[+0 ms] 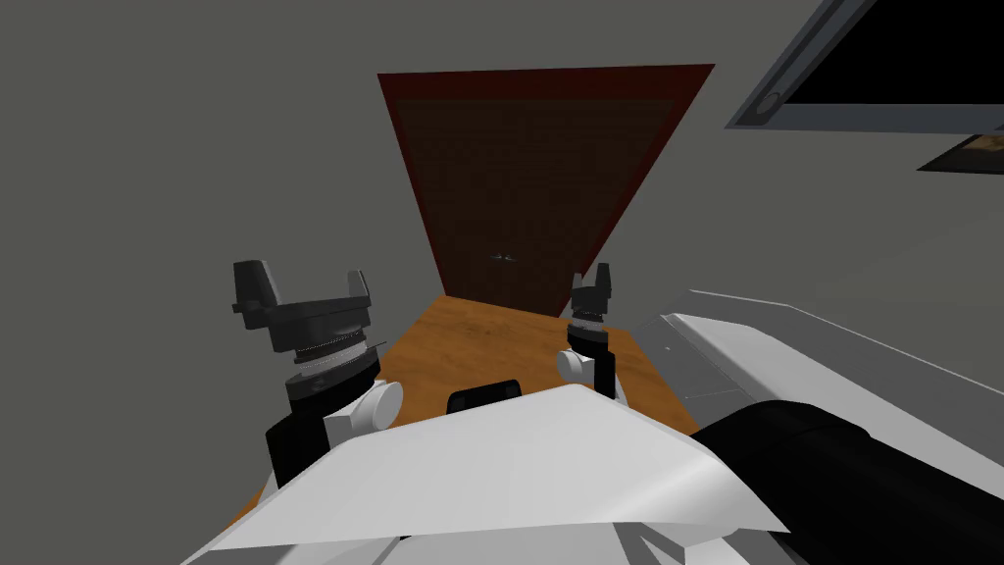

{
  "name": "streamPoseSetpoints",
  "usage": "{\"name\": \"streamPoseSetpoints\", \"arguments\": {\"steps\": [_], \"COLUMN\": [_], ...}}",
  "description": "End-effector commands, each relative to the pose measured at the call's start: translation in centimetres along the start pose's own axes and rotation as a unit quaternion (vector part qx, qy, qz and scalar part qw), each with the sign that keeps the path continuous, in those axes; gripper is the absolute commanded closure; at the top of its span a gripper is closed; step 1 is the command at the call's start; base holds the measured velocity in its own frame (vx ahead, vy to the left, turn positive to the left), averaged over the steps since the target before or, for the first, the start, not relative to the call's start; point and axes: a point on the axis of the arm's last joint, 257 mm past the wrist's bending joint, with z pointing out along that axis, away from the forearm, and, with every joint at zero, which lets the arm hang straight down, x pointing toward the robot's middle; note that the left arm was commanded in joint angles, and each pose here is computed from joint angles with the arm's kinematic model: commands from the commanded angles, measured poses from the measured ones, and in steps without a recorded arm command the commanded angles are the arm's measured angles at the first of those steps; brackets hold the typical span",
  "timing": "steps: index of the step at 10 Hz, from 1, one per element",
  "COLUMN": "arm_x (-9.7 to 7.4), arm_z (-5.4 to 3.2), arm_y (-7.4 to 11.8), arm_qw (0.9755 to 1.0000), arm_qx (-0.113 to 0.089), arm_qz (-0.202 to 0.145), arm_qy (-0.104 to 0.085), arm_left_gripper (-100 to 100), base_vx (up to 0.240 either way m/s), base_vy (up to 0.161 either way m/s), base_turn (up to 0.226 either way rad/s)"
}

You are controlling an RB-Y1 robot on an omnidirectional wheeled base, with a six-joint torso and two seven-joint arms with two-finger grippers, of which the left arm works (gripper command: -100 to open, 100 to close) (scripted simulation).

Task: Pull the door open

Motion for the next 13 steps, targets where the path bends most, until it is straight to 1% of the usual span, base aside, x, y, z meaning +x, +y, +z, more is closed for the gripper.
{"name": "streamPoseSetpoints", "arguments": {"steps": [1, 2, 4, 8, 13], "arm_x": [0.1, 0.1, 0.1, 0.0, -0.2], "arm_z": [-0.30, -0.42, -0.93, -1.71, -3.02], "arm_y": [1.3, 1.7, 3.7, 6.3, 10.2], "arm_qw": [0.9999, 0.9999, 0.9995, 0.9985, 0.9962], "arm_qx": [-0.010, -0.014, -0.029, -0.050, -0.082], "arm_qz": [-0.001, -0.001, -0.003, -0.004, -0.005], "arm_qy": [0.005, 0.006, 0.012, 0.019, 0.028], "arm_left_gripper": [-100, -100, -100, -100, -100], "base_vx": [0.099, 0.083, 0.103, 0.089, 0.086], "base_vy": [0.007, -0.031, -0.043, -0.031, -0.026], "base_turn": [-0.064, -0.044, -0.058, -0.045, -0.054]}}
